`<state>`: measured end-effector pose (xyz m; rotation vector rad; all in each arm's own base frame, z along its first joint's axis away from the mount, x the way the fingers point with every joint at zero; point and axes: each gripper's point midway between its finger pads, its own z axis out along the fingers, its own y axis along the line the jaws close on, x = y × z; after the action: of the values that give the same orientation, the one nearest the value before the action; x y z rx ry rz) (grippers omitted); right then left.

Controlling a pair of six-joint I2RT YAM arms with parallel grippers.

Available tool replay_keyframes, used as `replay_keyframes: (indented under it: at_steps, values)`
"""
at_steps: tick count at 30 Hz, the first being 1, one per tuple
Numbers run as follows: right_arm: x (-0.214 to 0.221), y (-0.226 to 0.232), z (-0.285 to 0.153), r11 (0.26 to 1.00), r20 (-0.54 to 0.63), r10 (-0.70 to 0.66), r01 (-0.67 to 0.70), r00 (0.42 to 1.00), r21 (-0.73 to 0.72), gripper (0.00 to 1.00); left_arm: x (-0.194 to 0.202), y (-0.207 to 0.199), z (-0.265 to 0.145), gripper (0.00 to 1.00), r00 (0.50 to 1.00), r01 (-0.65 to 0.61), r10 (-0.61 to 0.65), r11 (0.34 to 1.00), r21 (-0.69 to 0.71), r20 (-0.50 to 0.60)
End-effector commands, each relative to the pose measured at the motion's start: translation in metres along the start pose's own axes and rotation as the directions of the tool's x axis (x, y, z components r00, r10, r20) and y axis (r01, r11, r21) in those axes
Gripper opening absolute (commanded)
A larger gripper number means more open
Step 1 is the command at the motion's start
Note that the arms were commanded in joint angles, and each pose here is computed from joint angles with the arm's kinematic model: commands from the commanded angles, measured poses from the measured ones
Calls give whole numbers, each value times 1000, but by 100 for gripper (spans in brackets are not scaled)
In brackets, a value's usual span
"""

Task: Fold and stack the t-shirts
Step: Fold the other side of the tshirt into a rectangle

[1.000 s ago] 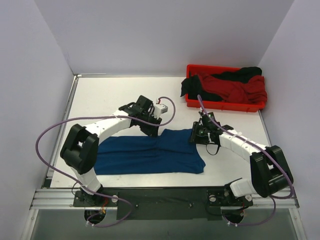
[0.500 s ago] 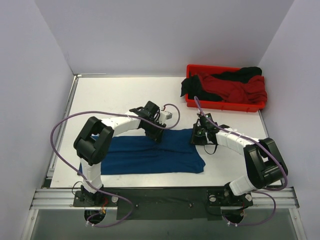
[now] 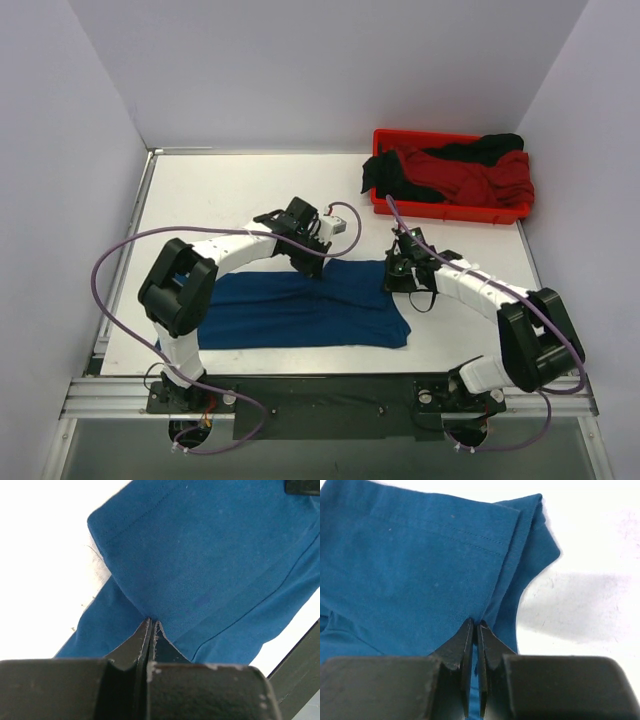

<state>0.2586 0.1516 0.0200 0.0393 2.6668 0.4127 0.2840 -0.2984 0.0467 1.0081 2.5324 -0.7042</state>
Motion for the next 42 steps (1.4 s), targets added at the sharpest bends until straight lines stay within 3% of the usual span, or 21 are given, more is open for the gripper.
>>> replay_keyframes:
  at_steps: [1, 14, 20, 25, 27, 28, 30, 31, 34, 42]
  values:
    - [-3, 4, -28, 998, 5, -57, 57, 998, 16, 0, -18, -18, -29, 0, 993, -84, 81, 996, 33, 87]
    - [30, 23, -60, 992, -119, -76, 63, 990, -113, 0, 38, -52, -36, 0, 989, -125, 138, 972, 200, -49]
    - [53, 12, -45, 994, -206, -53, 33, 977, -100, 0, 53, -52, -28, 0, 982, -155, 174, 963, 222, -70]
    - [64, 8, -35, 996, -251, -36, 16, 967, -83, 5, 65, -54, -20, 0, 974, -158, 193, 954, 254, -116]
    - [65, 5, -36, 997, -253, -38, 22, 967, -68, 9, 68, -54, -19, 0, 971, -168, 205, 951, 258, -126]
    - [64, 4, -36, 998, -249, -38, 24, 968, -62, 17, 69, -55, -20, 0, 969, -175, 214, 948, 267, -124]
    - [62, 4, -39, 998, -236, -39, 25, 971, -59, 26, 66, -57, -24, 6, 965, -196, 236, 940, 280, -116]
    - [60, 4, -42, 998, -223, -36, 24, 974, -57, 29, 66, -58, -26, 13, 964, -197, 238, 939, 283, -117]
    - [56, 5, -49, 998, -195, -31, 21, 980, -58, 30, 56, -61, -34, 32, 962, -234, 263, 931, 279, -71]
    - [63, 18, -45, 993, -184, 1, -23, 983, -114, 33, 34, -58, -30, 42, 972, -224, 234, 941, 254, -10]
